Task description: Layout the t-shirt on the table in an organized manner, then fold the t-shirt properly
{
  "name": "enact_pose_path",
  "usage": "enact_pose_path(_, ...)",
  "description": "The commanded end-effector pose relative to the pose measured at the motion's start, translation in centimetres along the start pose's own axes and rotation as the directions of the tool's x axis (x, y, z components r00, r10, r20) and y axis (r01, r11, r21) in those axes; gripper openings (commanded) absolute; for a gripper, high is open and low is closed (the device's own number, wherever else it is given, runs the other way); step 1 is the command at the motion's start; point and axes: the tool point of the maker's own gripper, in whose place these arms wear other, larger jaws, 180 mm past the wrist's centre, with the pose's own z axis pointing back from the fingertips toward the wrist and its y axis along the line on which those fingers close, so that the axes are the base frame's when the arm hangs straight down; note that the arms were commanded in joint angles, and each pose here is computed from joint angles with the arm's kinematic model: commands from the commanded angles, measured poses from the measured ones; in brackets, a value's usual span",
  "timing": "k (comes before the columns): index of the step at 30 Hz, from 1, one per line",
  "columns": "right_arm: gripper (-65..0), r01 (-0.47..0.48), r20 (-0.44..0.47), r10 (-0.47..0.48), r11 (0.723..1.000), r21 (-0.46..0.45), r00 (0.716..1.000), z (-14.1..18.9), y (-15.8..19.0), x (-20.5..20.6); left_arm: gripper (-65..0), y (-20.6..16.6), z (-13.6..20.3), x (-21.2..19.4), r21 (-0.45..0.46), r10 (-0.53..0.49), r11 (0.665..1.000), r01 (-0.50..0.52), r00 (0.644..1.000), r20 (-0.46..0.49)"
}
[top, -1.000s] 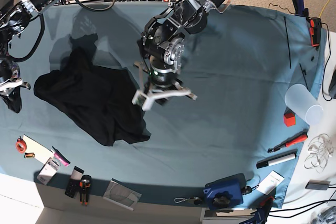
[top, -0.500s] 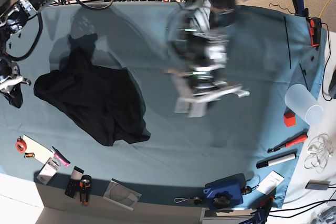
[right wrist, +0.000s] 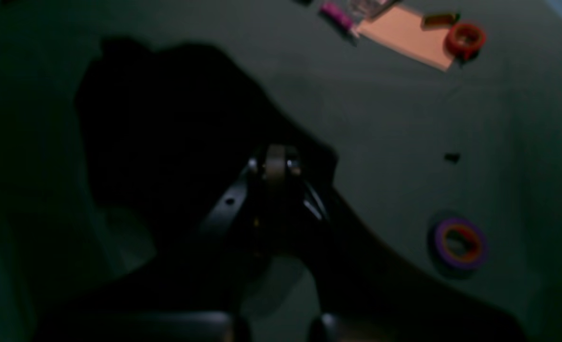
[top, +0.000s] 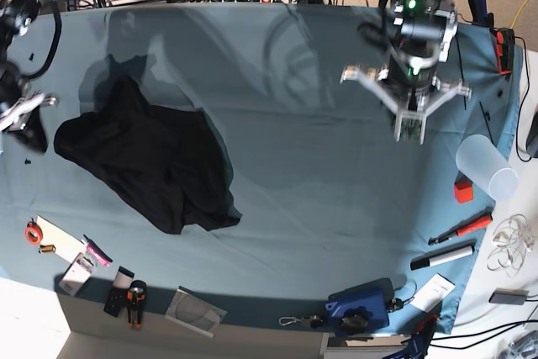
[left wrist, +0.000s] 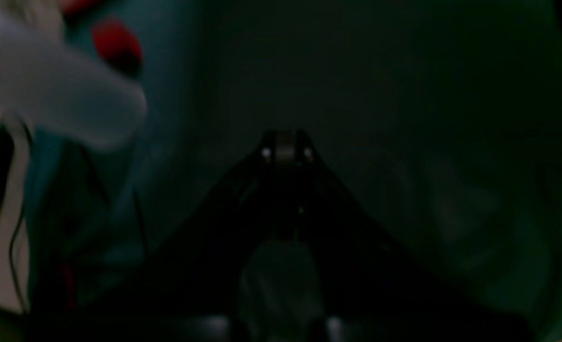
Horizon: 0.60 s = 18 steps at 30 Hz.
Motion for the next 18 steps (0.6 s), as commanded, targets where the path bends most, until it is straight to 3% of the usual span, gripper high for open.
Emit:
enact_pose_path(1, -65.0, -0.052, 0.034, 0.052, 0.999, 0.002, 0.998, 0.7, 0.4, 1.3, -65.0, 0.6, 0.4, 0.8, 0.02, 0.005, 1.0, -0.006, 0.999, 0.041)
enact_pose_path(7, -65.0, -0.092, -0.049, 0.092, 0.996, 0.007, 0.995, 1.4, 1.4, -0.8, -65.0, 1.9, 0.9, -1.4, 0.049, -0.01, 0.999, 0.011, 1.0, -0.01)
enact_pose_path(10, -65.0, -0.091, -0.084, 0.091, 0.996, 0.011, 0.992, 1.6, 1.4, -1.8, -65.0, 2.5, 1.0, -1.2, 0.068, -0.008, 0.998, 0.007, 1.0, 0.008)
enact_pose_path(14, -40.8, -0.086, -0.11, 0.087, 0.996, 0.022, 0.99, 1.8, 1.7, -2.9, -65.0, 3.2, 1.0, -1.1, 0.088, -0.005, 0.996, 0.004, 1.0, 0.015)
enact_pose_path(18, -39.4, -0.07, -0.145, 0.079, 0.995, 0.067, 0.986, 1.4, 3.1, -4.4, -65.0, 3.2, 1.0, -1.1, 0.085, -0.003, 0.996, 0.002, 1.0, 0.014)
